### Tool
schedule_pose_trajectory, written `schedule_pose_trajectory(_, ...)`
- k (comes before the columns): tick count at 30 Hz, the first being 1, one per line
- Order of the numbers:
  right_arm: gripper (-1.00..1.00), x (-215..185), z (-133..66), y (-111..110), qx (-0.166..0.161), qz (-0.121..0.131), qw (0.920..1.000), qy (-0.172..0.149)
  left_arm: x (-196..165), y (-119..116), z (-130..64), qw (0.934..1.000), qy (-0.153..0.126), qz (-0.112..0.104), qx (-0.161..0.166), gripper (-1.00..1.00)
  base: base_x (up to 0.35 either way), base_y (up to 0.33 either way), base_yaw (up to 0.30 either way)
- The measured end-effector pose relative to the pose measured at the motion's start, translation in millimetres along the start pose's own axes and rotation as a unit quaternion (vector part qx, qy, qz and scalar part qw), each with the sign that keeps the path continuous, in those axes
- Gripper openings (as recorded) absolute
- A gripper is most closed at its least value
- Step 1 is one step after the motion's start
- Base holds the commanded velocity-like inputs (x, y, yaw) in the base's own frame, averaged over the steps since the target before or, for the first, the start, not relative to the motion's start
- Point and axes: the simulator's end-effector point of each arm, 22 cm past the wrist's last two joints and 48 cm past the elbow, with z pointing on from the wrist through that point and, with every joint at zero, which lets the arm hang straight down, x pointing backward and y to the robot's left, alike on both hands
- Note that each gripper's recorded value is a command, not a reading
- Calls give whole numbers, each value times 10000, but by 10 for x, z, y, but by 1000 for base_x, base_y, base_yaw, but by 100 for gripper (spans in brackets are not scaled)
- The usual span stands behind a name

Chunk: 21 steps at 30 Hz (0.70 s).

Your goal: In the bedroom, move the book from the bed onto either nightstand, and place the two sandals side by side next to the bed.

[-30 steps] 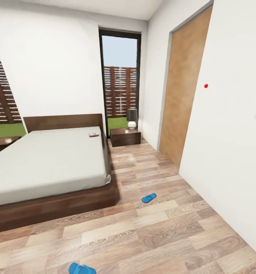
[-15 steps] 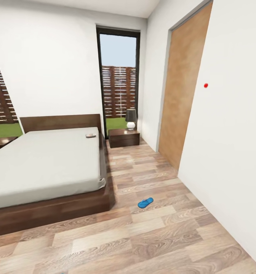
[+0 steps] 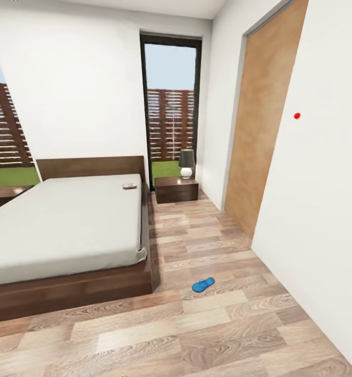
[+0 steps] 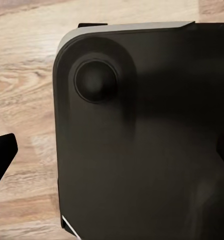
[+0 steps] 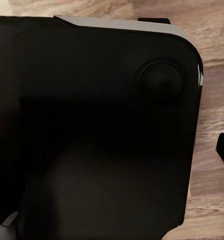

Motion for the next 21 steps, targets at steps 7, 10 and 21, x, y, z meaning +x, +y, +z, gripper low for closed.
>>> schedule_pose_trajectory(7, 100, 14, 0, 24, -15, -10, 10000, 19, 13, -2, -1, 10000, 18, 1, 2, 100, 24, -18, 212)
schedule_pose_trajectory(10, 100, 19, 0, 34, -22, -12, 10000, 28, 19, -2, -1, 10000, 26, 1, 2, 100, 11, -8, 223)
schedule_pose_trajectory(21, 100, 51, 0, 47, -31, -24, 10000, 66, 50, -1, -3, 10000, 64, 1, 2, 100, 4, -3, 231)
